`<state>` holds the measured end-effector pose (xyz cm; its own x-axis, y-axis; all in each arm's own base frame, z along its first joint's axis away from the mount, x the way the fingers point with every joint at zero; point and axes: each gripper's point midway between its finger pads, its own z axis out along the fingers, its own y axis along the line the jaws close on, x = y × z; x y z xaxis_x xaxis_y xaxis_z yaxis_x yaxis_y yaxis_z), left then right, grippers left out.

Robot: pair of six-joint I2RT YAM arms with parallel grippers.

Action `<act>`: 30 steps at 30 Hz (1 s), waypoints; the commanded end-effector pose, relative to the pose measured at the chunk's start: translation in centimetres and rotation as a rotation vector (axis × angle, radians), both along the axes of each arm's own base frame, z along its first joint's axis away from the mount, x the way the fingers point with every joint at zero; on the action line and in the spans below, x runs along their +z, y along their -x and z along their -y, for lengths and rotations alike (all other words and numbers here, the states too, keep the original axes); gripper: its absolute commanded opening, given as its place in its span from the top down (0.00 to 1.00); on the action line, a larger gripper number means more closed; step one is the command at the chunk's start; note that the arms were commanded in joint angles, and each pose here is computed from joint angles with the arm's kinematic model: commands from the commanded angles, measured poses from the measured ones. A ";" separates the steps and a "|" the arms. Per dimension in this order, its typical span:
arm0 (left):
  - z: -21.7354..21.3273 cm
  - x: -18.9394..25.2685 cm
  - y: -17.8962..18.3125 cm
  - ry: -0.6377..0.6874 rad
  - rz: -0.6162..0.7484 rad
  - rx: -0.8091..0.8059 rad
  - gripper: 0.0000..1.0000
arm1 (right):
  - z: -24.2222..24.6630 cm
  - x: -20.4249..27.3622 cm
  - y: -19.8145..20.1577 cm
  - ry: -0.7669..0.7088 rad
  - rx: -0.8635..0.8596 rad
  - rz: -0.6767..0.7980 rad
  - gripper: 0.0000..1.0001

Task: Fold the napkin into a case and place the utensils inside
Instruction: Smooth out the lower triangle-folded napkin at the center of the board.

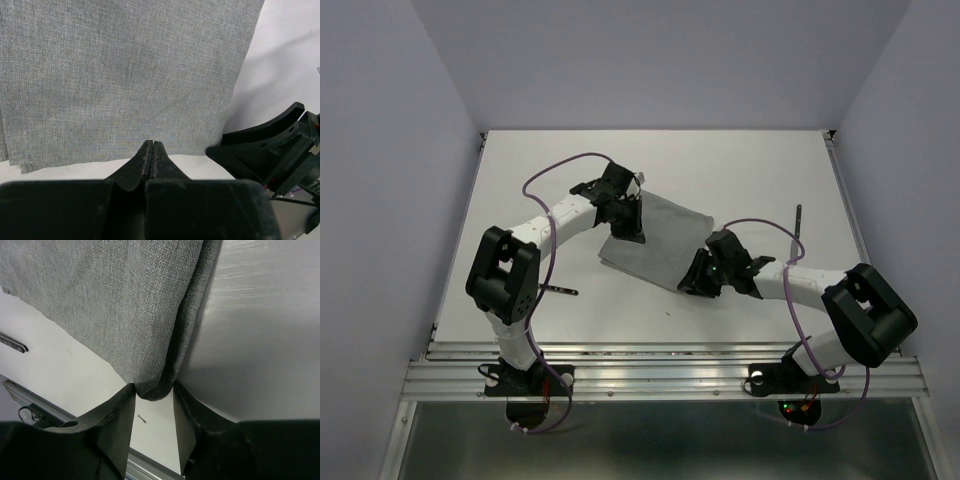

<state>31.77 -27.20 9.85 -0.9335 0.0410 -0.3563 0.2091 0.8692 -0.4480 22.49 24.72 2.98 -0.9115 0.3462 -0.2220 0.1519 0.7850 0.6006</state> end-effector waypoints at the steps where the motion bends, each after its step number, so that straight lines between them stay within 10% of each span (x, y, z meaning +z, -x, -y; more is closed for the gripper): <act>1: 0.2 1.0 0.3 0.026 0.028 -0.010 1.00 | 0.1 -0.2 -0.4 0.015 -0.012 0.027 0.57; 5: 0.2 0.8 0.4 0.028 0.026 -0.008 1.00 | 0.6 -0.8 -0.4 0.045 -0.020 0.025 0.65; 9: 0.2 0.7 0.3 0.030 0.024 -0.008 1.00 | 0.4 -0.6 -0.3 0.029 -0.021 0.027 0.99; 19: 0.5 1.3 -0.1 0.035 0.035 -0.007 1.00 | 0.3 0.4 0.8 -0.062 -0.030 0.047 0.99; 22: 0.5 1.0 -0.1 0.029 0.026 -0.010 1.00 | 1.3 -1.2 1.6 0.003 -0.020 0.016 0.60; 30: 0.2 0.1 -0.3 0.001 0.020 -0.005 1.00 | 4.0 0.9 0.9 0.141 -0.043 0.091 0.58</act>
<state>31.56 -27.14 9.22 -0.9356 0.0393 -0.3508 0.2054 0.8688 -0.4505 21.32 22.64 2.81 -0.8908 0.3637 -0.2725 0.1497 0.8009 0.5798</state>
